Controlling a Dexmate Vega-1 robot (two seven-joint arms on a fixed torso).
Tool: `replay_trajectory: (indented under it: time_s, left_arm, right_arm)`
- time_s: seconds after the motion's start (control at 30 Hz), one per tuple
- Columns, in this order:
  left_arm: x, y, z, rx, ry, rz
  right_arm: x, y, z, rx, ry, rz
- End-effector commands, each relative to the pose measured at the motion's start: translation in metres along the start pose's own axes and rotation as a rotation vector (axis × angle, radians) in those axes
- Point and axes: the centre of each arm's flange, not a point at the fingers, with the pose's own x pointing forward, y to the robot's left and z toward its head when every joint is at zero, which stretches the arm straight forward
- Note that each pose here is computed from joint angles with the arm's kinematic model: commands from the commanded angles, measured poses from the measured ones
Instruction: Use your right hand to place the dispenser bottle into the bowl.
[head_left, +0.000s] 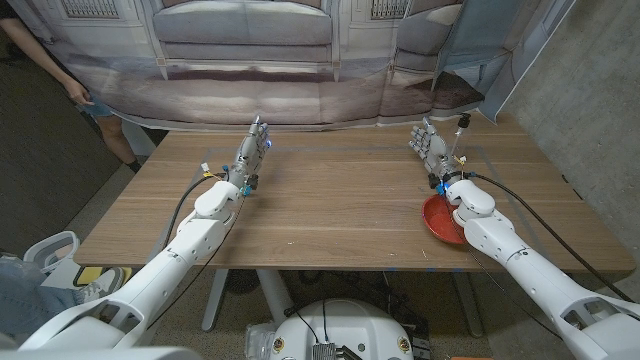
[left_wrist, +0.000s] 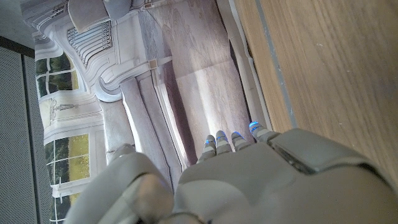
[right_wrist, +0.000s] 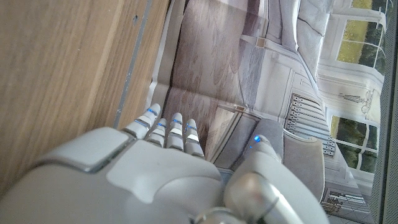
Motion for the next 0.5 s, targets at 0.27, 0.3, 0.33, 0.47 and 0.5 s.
replay_trajectory:
  time_s: [0.27,0.3,0.33,0.47,0.5]
  left_arm:
    - [-0.0017,-0.0037,0.0047,-0.002,-0.004,-0.003]
    - [-0.0015,-0.0039,0.0052,-0.001,-0.002,-0.004]
    - [-0.0013,-0.0041,0.0056,0.001,0.0,-0.005]
    - [-0.0011,-0.0049,0.0079,0.009,0.005,-0.007]
    - [-0.0012,-0.0049,0.0085,0.011,0.006,-0.007]
  right_arm:
    - [-0.0045,0.0033,-0.0027,0.006,-0.008,0.006]
    - [-0.0052,0.0032,-0.0025,0.004,-0.01,0.006]
    - [-0.0058,0.0031,-0.0022,0.004,-0.011,0.004]
    - [-0.0085,0.002,-0.001,0.002,-0.016,0.001]
    - [-0.0091,0.0018,-0.0004,0.0,-0.017,0.002]
